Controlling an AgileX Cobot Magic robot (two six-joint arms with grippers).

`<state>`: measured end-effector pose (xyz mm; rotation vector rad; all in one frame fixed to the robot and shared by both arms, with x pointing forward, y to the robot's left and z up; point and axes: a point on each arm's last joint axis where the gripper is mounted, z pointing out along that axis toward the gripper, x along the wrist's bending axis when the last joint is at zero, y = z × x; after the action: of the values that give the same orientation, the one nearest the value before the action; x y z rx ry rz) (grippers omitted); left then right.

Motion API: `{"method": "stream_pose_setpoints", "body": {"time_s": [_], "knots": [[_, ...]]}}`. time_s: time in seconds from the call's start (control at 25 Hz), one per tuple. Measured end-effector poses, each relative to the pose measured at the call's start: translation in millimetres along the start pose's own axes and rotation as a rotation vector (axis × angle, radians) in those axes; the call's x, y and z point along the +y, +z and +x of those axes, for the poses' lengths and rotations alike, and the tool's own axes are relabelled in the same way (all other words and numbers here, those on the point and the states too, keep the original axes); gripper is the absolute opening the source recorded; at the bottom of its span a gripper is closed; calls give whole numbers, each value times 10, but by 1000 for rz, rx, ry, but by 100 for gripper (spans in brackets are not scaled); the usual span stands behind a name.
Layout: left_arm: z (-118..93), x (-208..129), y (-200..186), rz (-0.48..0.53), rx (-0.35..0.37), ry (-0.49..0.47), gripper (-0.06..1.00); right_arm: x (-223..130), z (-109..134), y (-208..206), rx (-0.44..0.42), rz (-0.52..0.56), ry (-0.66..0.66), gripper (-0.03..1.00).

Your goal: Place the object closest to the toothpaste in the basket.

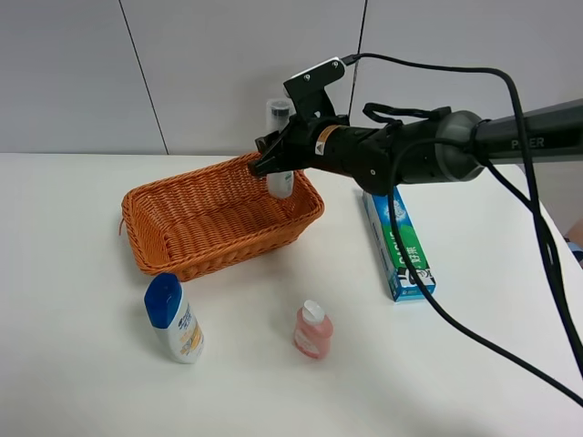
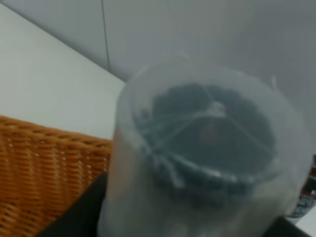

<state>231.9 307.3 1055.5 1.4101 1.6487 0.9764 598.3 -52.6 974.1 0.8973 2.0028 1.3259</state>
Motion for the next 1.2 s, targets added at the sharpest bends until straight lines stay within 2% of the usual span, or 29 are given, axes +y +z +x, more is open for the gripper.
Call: {"method": "stream_pose_setpoints", "body": {"time_s": [0.4, 0.44, 0.56, 0.64, 0.88, 1.0, 1.2], "knots": [[0, 0, 0, 0, 0, 0, 99, 26, 0, 2, 0, -29, -3, 45], [0, 0, 0, 0, 0, 0, 99, 29, 0, 2, 0, -34, -3, 47], [0, 0, 0, 0, 0, 0, 99, 53, -1, 2, 0, -56, 12, 65], [0, 0, 0, 0, 0, 0, 99, 82, 3, 1, 1, -84, 27, 73], [0, 0, 0, 0, 0, 0, 99, 160, 2, -32, 6, -127, 113, 77], [0, 0, 0, 0, 0, 0, 99, 383, -11, -205, 3, -148, 126, 78], [0, 0, 0, 0, 0, 0, 99, 1036, -137, -869, -31, -264, 129, 78]]}}
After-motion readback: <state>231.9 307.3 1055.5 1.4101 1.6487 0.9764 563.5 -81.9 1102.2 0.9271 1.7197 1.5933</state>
